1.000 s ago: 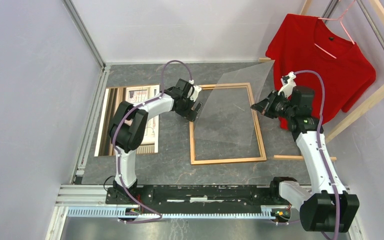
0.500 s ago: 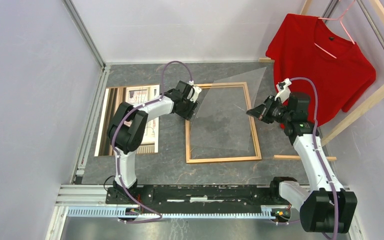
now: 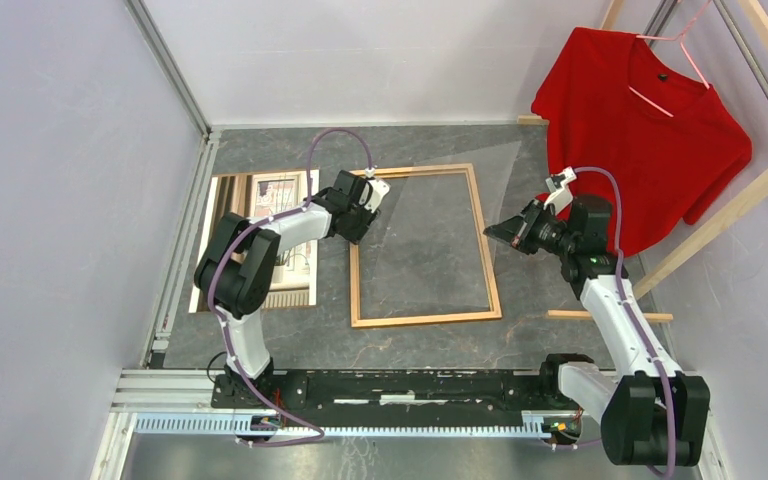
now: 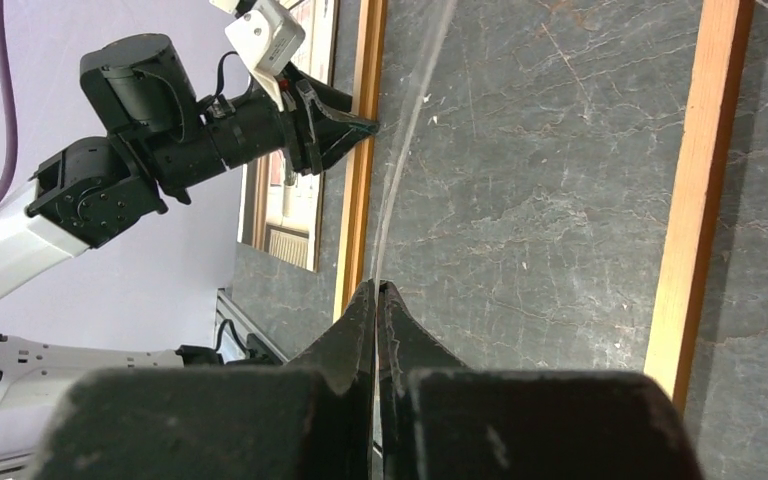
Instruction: Put the photo into the frame
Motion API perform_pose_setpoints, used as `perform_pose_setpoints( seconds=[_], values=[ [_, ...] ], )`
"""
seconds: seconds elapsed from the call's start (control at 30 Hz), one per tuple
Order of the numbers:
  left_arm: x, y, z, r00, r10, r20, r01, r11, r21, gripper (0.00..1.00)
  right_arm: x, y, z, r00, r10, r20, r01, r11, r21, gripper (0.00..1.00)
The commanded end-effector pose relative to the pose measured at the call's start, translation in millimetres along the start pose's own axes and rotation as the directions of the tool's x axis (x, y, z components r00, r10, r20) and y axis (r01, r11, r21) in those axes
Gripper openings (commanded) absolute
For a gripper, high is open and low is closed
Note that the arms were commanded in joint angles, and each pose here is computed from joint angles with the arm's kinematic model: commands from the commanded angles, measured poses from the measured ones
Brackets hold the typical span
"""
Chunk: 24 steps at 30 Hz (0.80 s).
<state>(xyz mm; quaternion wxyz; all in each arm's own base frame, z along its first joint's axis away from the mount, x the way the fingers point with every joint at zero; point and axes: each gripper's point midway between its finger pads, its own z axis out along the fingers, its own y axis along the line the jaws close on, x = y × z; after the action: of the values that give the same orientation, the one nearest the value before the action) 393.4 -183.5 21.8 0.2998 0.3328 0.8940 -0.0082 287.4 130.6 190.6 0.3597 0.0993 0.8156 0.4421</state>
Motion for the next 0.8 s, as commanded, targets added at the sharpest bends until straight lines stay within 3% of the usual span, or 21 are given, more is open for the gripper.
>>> perform_pose_setpoints(
  seconds=[0.0,0.5,0.77],
  values=[
    [38.7,13.0,5.5,0.987,0.087,-0.133,-0.094,0.995,-0.045,0.48,-3.2,25.8,1.6,0.998,-0.053,0.024,0.055,0.994,-0.091,0.00],
    [37.4,5.9,-4.4,0.985,0.144,-0.098,-0.144,0.990,0.006,0.31,6.5,40.2,7.6,1.000,-0.028,0.005,0.028,0.991,-0.134,0.00],
    [28.3,10.2,-5.1,0.985,0.151,-0.083,-0.152,0.988,-0.010,0.31,7.9,41.5,3.5,0.999,-0.029,0.014,0.030,0.991,-0.130,0.00]
  ],
)
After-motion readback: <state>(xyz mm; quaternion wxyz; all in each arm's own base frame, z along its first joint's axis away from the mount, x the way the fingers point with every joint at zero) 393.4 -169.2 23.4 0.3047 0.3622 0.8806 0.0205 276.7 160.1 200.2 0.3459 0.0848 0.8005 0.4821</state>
